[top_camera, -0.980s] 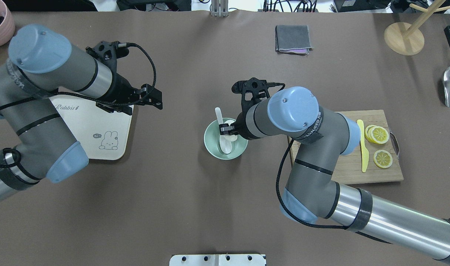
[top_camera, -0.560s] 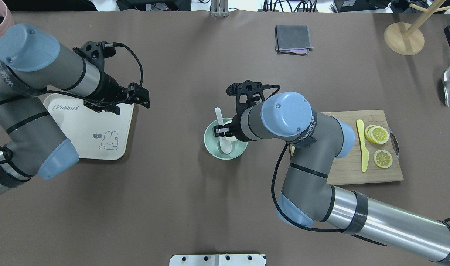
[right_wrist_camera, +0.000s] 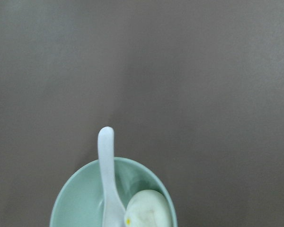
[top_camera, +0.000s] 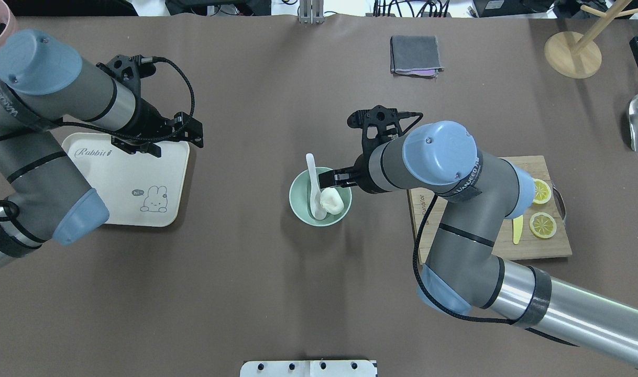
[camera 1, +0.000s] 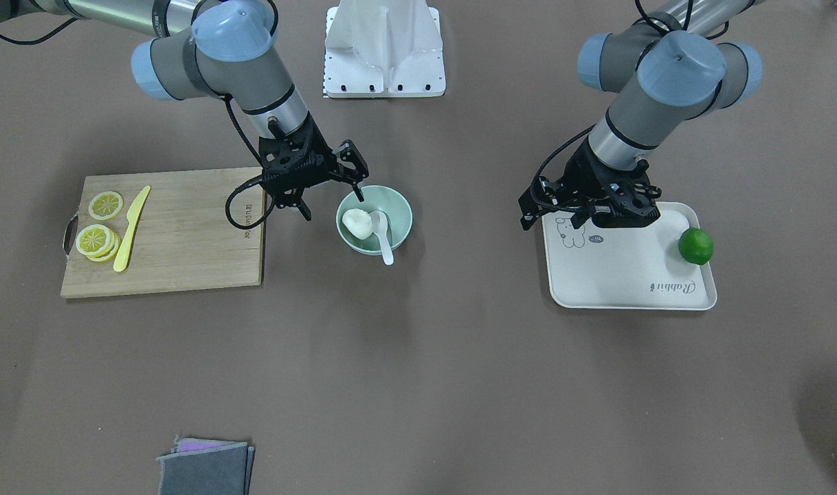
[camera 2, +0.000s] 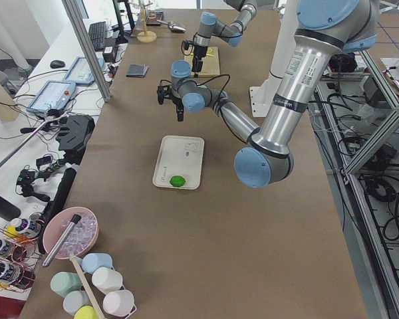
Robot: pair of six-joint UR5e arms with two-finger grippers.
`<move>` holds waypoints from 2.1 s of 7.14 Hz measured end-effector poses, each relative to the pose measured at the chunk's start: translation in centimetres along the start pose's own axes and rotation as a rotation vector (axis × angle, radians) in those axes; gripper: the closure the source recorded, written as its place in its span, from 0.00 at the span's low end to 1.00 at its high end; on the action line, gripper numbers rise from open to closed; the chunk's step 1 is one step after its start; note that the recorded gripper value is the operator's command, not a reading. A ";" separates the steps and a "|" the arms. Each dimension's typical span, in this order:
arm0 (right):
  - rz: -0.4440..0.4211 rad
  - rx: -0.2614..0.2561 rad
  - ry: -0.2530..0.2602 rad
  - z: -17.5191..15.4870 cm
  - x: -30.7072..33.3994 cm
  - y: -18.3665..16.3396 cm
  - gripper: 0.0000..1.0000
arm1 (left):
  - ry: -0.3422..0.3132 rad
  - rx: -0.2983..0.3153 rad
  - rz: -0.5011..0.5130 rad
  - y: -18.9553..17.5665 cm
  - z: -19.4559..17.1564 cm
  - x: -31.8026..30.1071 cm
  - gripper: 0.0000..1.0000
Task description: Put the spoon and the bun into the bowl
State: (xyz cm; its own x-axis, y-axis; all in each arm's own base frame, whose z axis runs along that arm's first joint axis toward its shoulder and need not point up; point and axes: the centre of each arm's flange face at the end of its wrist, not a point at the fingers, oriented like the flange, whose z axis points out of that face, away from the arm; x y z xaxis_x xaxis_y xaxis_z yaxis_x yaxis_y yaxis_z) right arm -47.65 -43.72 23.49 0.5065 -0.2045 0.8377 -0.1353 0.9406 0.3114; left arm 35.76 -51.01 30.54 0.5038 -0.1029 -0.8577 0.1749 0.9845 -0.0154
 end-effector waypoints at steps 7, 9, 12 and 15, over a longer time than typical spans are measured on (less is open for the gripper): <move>-0.180 -0.194 0.161 -14.0 43.2 -7.2 0.00 | -0.198 -0.054 0.319 -7.4 -9.9 -32.3 0.01; -0.181 -0.221 0.175 -16.3 52.7 -7.3 0.00 | -0.180 -0.075 0.293 -5.5 -12.9 -39.9 0.01; -0.150 -0.247 0.181 -18.0 58.3 -7.0 0.00 | -0.200 -0.058 0.295 -3.6 -16.3 -47.1 0.01; -0.108 -0.245 0.141 -19.6 59.6 -6.0 0.00 | -0.135 -0.084 0.252 -1.7 -16.2 -48.7 0.01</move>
State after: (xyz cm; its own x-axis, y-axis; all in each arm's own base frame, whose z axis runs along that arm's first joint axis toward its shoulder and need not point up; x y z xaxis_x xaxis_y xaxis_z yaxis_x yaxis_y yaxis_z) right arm 0.02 -56.26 62.76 0.6224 -0.2833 0.7296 0.1265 0.9563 0.2634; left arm -2.82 -45.40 64.02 0.6315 0.1342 -0.7637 -0.0383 0.9891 0.1421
